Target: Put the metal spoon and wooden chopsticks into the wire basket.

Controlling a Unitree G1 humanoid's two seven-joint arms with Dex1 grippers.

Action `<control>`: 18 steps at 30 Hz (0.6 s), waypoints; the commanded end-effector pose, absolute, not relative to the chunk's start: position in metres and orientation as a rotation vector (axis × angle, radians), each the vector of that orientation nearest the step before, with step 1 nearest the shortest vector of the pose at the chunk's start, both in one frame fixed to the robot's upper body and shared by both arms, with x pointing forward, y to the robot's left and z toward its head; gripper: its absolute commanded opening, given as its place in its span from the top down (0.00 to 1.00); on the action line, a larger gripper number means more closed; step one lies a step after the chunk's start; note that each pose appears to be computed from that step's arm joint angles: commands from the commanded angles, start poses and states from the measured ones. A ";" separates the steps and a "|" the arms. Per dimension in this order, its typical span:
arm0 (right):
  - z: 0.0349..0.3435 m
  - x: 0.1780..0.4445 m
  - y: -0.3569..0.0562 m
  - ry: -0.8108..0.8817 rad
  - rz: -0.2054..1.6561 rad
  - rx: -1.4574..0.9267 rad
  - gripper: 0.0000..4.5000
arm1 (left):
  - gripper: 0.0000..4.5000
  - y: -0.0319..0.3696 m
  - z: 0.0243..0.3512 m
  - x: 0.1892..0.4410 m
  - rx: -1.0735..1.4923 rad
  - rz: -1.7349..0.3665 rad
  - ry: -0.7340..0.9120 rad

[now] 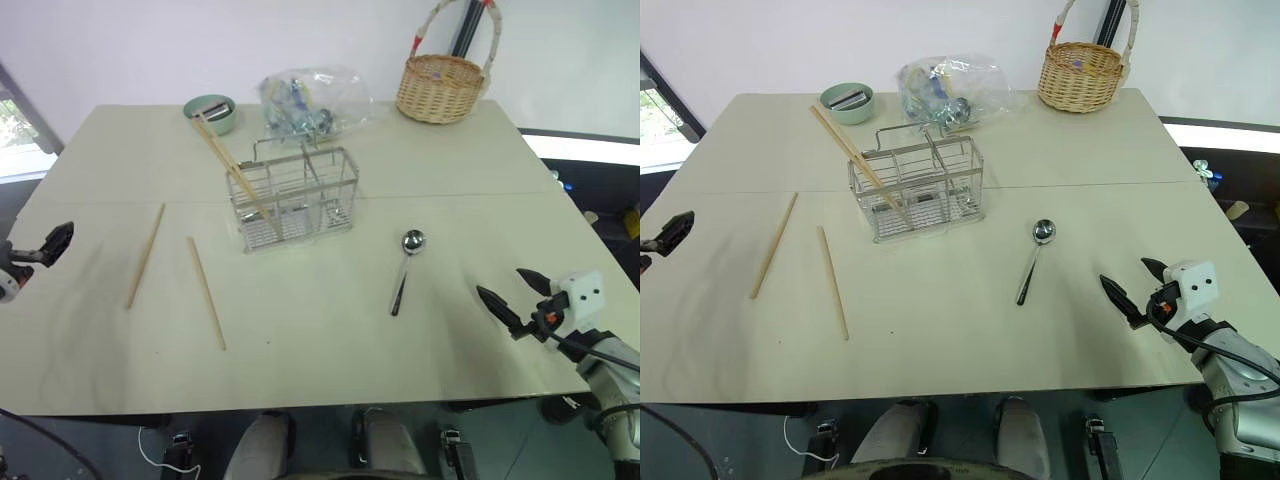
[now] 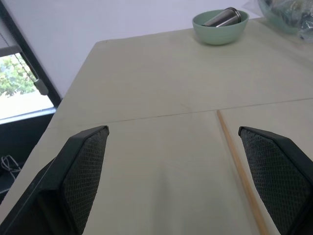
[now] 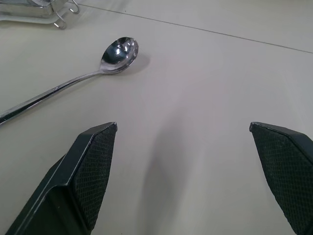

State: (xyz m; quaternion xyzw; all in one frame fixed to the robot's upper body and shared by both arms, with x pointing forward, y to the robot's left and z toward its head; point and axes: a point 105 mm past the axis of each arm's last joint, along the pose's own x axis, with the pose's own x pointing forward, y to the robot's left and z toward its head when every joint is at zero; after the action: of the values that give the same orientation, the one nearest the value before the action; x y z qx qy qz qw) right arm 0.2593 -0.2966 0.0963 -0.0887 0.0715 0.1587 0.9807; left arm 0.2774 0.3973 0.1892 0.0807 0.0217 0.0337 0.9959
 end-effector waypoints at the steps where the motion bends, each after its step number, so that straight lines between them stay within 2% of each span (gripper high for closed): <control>1: 0.110 0.261 -0.302 0.093 0.296 -0.198 0.01 | 0.00 0.391 0.206 0.278 0.193 0.050 -0.012; 18: 0.125 0.269 -0.303 0.082 0.338 -0.242 0.01 | 0.00 0.377 0.219 0.285 0.185 -0.029 -0.031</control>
State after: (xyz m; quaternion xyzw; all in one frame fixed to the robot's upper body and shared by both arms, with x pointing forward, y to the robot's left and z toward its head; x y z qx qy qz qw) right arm 0.2675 -0.2971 0.1084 -0.1024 0.0595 0.1675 0.9787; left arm 0.2831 0.3873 0.1961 0.0709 0.0107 0.0094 0.9974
